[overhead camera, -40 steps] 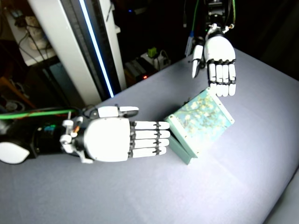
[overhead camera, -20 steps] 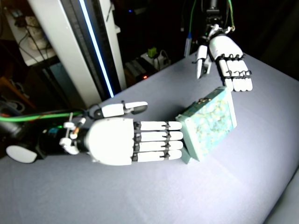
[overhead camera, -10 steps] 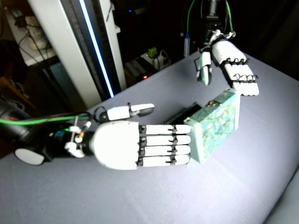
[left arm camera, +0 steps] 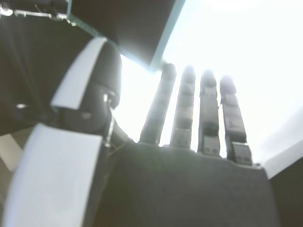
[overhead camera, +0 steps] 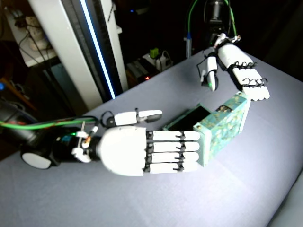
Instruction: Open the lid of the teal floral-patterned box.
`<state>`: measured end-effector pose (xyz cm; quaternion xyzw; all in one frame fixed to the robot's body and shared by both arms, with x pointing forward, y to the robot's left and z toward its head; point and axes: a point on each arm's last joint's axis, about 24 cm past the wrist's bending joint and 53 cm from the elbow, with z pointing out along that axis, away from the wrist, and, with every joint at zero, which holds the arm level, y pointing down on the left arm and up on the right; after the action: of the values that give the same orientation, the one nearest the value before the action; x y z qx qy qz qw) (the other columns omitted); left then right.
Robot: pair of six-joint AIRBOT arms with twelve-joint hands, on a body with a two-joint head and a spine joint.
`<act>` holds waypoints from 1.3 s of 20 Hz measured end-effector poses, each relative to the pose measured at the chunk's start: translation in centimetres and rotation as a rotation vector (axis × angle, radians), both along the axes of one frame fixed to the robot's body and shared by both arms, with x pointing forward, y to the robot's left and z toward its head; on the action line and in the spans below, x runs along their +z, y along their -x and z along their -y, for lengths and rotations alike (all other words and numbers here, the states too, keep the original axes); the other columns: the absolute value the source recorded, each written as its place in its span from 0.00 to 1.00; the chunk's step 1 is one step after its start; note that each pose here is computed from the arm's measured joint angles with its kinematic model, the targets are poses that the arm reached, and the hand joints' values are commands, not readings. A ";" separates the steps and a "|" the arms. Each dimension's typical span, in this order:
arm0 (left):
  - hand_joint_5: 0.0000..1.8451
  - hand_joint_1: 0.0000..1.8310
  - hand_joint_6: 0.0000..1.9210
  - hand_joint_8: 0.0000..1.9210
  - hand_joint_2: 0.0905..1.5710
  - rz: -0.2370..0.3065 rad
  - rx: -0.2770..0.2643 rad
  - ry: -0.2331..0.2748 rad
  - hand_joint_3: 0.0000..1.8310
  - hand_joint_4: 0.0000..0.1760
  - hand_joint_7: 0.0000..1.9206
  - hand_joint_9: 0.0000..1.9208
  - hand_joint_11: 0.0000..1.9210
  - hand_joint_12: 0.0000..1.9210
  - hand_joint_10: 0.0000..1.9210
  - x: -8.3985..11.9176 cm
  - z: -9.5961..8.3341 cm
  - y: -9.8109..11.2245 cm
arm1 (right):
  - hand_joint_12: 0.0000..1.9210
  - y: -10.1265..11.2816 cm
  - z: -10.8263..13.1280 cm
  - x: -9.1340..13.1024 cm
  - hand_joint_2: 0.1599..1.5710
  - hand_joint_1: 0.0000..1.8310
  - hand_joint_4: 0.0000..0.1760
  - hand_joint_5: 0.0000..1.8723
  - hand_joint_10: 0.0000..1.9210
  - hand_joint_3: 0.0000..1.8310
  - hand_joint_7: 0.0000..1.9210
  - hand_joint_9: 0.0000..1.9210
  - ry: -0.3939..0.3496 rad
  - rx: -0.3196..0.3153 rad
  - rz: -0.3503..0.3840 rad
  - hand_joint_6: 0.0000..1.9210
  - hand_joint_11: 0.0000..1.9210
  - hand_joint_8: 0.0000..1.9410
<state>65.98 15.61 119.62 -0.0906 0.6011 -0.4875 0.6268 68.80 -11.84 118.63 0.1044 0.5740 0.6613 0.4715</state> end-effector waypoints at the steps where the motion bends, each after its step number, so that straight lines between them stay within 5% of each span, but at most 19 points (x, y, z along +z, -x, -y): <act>1: 0.05 0.14 0.00 0.00 0.91 -0.001 0.003 0.004 0.00 0.00 0.04 0.02 0.02 0.02 0.00 0.1 0.0 -0.2 | 0.19 -0.2 0.0 0.1 0.84 0.00 0.00 0.12 0.00 0.00 0.11 0.08 -0.002 -0.002 0.001 0.00 0.00 0.00; 11: 0.04 0.05 0.00 0.00 0.91 -0.010 0.020 0.037 0.00 0.00 0.04 0.03 0.01 0.01 0.00 0.2 0.5 -1.6 | 0.24 -1.3 -0.1 -0.2 0.85 0.00 0.00 0.12 0.00 0.00 0.10 0.07 0.000 -0.024 -0.015 0.00 0.00 0.00; 19: 0.06 0.13 0.00 0.00 0.92 -0.013 0.024 0.036 0.00 0.00 0.04 0.02 0.01 0.01 0.00 0.1 0.3 -1.7 | 0.21 -1.4 0.0 -0.3 0.87 0.00 0.00 0.13 0.00 0.00 0.11 0.08 0.010 -0.027 -0.017 0.00 0.00 0.00; 26: 0.05 0.11 0.00 0.00 0.92 -0.005 0.024 0.030 0.00 0.00 0.04 0.04 0.04 0.02 0.00 0.3 0.1 -1.6 | 0.22 -1.6 0.2 -0.6 0.87 0.00 0.00 0.13 0.00 0.00 0.11 0.08 0.028 -0.033 -0.027 0.00 0.00 0.00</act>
<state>67.57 15.46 119.93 -0.1085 0.5941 -0.4886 0.6297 70.35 -12.06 118.01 0.1165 0.5876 0.6439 0.4759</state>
